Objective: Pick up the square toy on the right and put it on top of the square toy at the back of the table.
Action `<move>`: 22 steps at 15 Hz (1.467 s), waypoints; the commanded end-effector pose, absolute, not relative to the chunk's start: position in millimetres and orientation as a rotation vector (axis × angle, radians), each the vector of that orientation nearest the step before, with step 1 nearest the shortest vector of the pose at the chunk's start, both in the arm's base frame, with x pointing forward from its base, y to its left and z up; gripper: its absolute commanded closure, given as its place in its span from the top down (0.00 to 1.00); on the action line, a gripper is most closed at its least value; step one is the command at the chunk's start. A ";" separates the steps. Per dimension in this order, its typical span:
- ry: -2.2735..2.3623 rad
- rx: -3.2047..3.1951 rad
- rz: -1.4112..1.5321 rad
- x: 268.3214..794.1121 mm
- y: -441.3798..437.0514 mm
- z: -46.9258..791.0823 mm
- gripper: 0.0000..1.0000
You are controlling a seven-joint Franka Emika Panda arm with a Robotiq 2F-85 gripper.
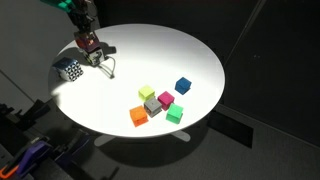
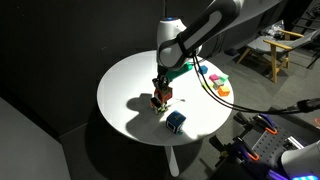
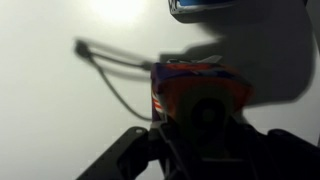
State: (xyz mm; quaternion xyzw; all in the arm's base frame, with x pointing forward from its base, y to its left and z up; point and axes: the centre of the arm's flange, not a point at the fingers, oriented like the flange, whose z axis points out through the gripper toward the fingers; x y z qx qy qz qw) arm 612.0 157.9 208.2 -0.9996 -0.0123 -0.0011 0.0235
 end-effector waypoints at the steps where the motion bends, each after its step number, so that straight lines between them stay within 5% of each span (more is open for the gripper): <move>1: 0.048 -3.102 0.002 627.0 170.3 208.0 0.19; 19: 0.101 -3.121 -0.014 636.5 178.6 187.9 0.19; 20: 0.101 -3.121 -0.012 636.7 178.5 187.0 0.33; 21: 0.100 -3.126 -0.012 637.0 178.4 185.8 0.69; 22: 0.097 -3.122 -0.001 637.2 178.6 185.1 0.69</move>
